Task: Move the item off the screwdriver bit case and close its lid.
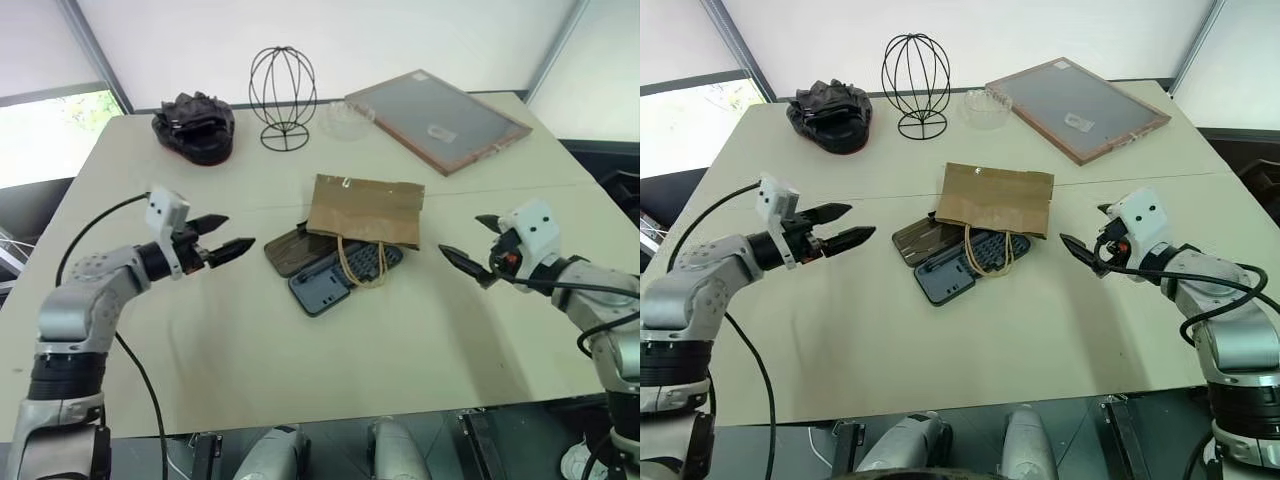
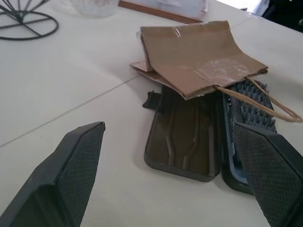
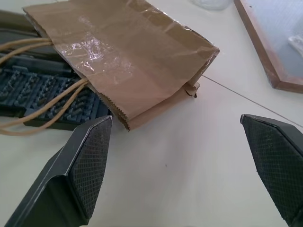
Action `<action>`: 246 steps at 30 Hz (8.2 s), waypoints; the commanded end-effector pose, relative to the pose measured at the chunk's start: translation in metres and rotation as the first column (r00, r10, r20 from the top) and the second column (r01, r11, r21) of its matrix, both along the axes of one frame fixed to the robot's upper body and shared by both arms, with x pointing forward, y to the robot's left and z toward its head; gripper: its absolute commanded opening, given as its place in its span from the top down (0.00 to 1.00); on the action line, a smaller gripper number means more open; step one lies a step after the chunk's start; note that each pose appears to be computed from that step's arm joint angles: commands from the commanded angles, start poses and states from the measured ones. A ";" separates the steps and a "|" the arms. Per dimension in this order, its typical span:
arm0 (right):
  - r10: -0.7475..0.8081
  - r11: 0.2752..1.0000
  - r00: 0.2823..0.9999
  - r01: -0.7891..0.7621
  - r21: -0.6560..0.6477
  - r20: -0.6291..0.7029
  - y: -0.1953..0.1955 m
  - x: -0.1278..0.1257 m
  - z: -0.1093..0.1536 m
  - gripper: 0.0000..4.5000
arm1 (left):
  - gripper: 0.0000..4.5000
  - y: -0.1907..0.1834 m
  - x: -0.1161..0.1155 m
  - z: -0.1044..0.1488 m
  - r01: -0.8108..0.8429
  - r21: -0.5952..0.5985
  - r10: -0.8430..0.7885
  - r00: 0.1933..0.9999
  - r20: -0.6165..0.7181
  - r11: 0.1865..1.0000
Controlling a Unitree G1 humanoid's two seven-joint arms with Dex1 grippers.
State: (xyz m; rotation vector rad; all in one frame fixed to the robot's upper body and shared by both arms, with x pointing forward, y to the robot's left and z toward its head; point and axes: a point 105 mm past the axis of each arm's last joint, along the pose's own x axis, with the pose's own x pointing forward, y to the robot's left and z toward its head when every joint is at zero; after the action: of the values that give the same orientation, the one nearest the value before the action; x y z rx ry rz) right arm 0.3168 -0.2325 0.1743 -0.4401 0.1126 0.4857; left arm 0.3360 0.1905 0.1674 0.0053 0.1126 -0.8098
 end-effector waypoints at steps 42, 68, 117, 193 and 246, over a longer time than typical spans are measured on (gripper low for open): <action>-0.069 0.858 0.992 0.115 0.500 -0.109 0.044 0.138 0.021 0.01 | 0.01 -0.019 -0.019 0.038 0.180 0.059 -0.184 0.980 0.073 0.982; 0.098 0.811 0.994 -0.054 0.582 -0.044 0.062 0.133 0.043 0.99 | 0.00 -0.008 -0.017 0.023 0.068 0.067 -0.073 0.994 0.079 0.995; -0.313 0.799 0.950 0.261 0.541 0.004 -0.032 0.073 0.051 0.13 | 0.00 -0.031 -0.012 0.001 0.161 0.076 -0.165 0.985 0.042 0.984; -0.476 0.874 0.867 0.485 -0.030 0.147 -0.040 0.039 -0.009 0.01 | 0.00 -0.047 -0.030 0.005 0.254 0.136 -0.260 0.965 0.029 0.958; -0.770 0.366 0.409 0.912 -0.186 0.489 -0.166 -0.002 -0.017 0.80 | 0.00 -0.064 -0.029 0.010 0.327 0.129 -0.333 0.943 0.029 0.936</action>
State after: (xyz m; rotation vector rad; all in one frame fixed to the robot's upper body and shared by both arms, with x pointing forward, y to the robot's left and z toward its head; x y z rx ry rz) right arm 0.3097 -0.3988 0.1474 -0.8278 0.1437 -0.7432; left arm 0.3060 0.1273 0.1699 0.1371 0.1512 -1.1295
